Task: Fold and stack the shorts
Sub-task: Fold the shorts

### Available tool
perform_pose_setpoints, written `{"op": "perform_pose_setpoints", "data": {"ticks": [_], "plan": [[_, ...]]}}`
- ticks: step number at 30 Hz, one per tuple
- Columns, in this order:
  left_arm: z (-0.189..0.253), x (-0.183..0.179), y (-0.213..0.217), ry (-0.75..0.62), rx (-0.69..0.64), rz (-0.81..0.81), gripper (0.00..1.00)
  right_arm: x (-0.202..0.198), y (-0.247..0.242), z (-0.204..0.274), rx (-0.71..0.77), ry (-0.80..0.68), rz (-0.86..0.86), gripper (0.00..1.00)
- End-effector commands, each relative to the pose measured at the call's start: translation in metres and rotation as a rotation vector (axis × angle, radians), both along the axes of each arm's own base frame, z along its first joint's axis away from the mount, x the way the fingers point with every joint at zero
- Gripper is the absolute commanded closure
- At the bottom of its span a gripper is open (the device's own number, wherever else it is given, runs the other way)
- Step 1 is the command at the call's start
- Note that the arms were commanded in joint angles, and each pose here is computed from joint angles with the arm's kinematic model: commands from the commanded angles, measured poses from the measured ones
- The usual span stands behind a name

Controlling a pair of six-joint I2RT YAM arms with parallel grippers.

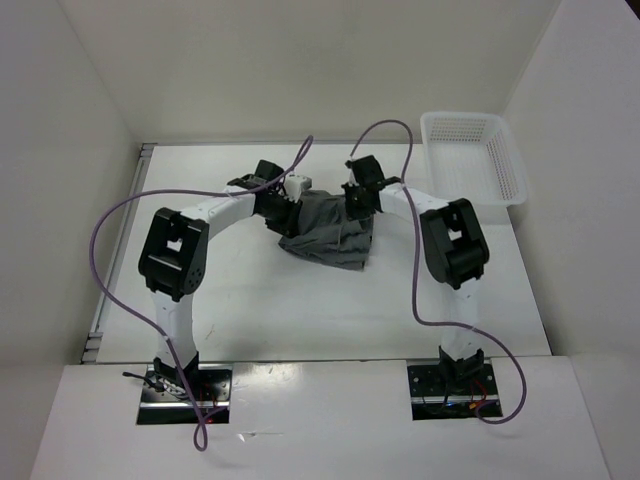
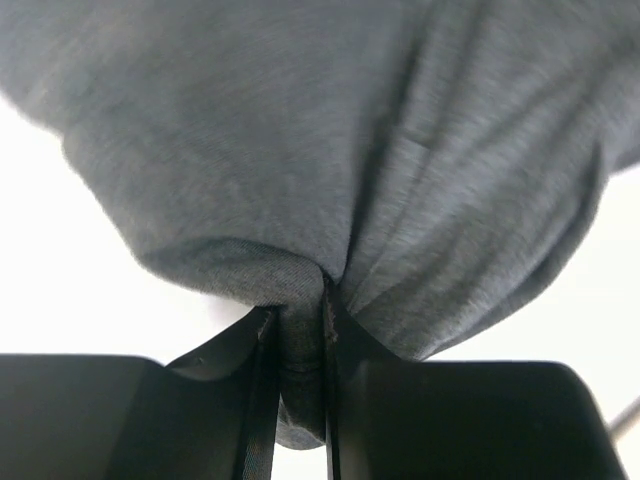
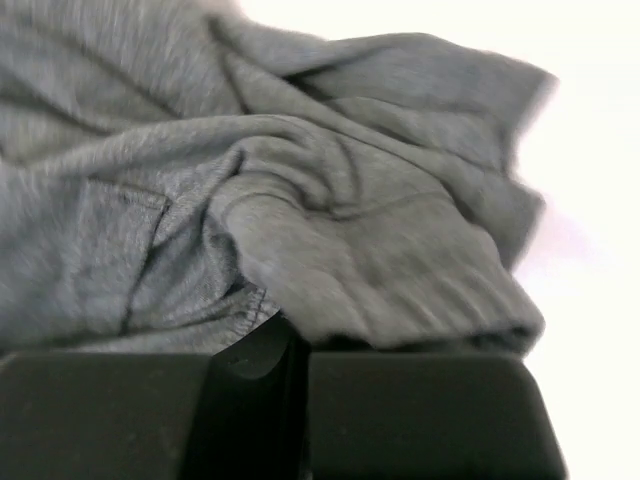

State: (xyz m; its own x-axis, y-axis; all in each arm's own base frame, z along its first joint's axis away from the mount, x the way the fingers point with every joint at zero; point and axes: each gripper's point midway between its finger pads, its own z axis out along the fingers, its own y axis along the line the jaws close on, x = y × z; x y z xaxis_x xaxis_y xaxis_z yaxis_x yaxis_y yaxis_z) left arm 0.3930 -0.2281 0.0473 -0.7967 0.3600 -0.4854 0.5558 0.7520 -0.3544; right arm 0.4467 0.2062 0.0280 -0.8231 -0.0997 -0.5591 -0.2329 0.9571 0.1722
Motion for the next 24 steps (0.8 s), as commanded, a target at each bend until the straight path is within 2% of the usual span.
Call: {"op": "perform_pose_setpoints", "data": {"ticks": [1,3,7,9,11,12,14,15,18,24], "plan": [[0.022,0.016,0.032,-0.112,0.112,0.085,0.98,0.046,0.047,0.021,0.054,-0.116,0.042,1.00],[0.025,0.023,0.046,-0.123,0.125,0.120,0.98,0.064,0.068,0.031,0.079,-0.152,0.053,1.00],[0.021,0.028,0.060,-0.139,0.173,0.161,0.91,0.071,0.085,0.045,0.095,-0.183,0.063,1.00],[0.013,0.025,0.061,-0.119,0.182,0.159,0.82,0.066,0.083,0.064,0.105,-0.203,0.063,1.00],[0.016,0.023,0.052,-0.113,0.134,0.134,0.70,0.055,0.073,0.064,0.067,-0.207,0.087,1.00],[0.013,0.019,0.051,-0.099,0.126,0.126,0.48,0.051,0.071,0.083,0.074,-0.236,0.093,1.00],[0.003,0.009,0.049,-0.068,0.109,0.110,0.32,0.035,0.067,0.098,0.081,-0.240,0.137,1.00],[0.001,0.008,0.049,-0.069,0.109,0.110,0.27,0.030,0.067,0.104,0.088,-0.246,0.160,1.00],[0.000,0.005,0.048,-0.067,0.099,0.105,0.23,0.010,0.065,0.120,0.106,-0.250,0.216,1.00],[0.007,0.007,0.049,-0.087,0.102,0.111,0.17,-0.038,0.060,0.104,0.102,-0.162,0.263,1.00]]}}
